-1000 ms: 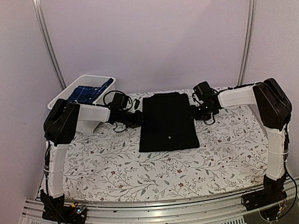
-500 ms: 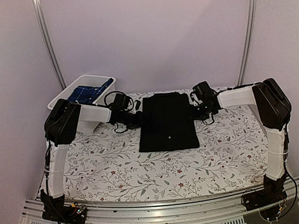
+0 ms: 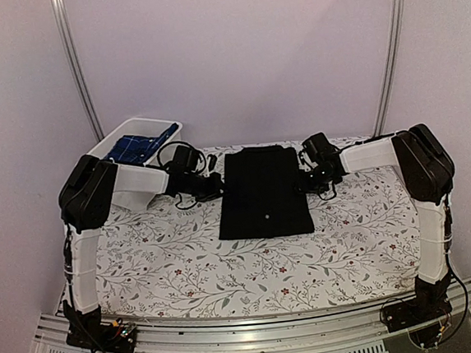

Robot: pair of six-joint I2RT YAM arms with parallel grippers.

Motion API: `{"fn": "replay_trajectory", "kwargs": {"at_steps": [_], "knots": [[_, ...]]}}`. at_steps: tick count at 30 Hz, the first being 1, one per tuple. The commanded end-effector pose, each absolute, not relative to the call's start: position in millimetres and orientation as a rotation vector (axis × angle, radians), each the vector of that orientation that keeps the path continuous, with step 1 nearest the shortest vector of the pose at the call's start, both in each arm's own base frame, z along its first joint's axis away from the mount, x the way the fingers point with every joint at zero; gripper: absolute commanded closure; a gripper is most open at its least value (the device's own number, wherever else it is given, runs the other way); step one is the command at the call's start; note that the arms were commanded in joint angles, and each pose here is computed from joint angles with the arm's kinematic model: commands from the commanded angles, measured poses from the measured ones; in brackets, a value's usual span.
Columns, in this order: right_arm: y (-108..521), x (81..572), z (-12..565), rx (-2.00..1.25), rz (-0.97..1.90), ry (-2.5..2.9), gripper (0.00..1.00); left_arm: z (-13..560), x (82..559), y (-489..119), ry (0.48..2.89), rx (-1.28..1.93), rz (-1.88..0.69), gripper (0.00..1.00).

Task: Fold and stack the long sleeve shirts
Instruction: Smooth out the 2/3-rectangle-folded shirt at the center of the board.

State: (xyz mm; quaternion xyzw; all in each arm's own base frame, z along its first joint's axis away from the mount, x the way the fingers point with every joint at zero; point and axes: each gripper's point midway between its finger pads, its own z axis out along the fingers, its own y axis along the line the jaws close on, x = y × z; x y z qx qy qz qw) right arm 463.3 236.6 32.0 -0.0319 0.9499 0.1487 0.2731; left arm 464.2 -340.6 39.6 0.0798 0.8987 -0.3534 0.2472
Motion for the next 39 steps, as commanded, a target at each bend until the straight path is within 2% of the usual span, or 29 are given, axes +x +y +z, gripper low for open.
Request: {"fn": "replay_trajectory", "kwargs": {"at_steps": [1, 4, 10, 18, 27, 30, 32, 34, 36, 39], "knots": [[242, 467, 27, -0.112, 0.412, 2.552, 0.57, 61, 467, -345, 2.386, 0.223, -0.983, 0.96], [242, 467, 27, -0.112, 0.417, 2.553, 0.63, 56, 469, -346, 2.405, 0.227, -0.973, 0.93], [244, 465, 27, -0.113, 0.42, 2.556, 0.78, 36, 467, -347, 2.477, 0.231, -0.922, 0.74], [245, 462, 25, -0.12, 0.416, 2.564, 0.98, 16, 467, -352, 2.536, 0.257, -0.824, 0.7], [232, 457, 30, -0.068, 0.36, 2.562, 1.0, 15, 461, -371, 2.53, 0.331, -0.858, 0.64], [232, 456, 31, -0.063, 0.361, 2.56, 1.0, 19, 461, -375, 2.516, 0.335, -0.862, 0.65], [233, 457, 32, -0.064, 0.363, 2.557, 1.0, 20, 460, -377, 2.518, 0.336, -0.863, 0.69], [233, 457, 33, -0.066, 0.363, 2.555, 1.0, 20, 460, -377, 2.518, 0.334, -0.861, 0.77], [233, 457, 34, -0.069, 0.362, 2.553, 0.98, 20, 460, -376, 2.519, 0.332, -0.858, 0.89], [232, 458, 35, -0.069, 0.362, 2.548, 0.96, 27, 461, -375, 2.502, 0.318, -0.856, 1.0]]}}
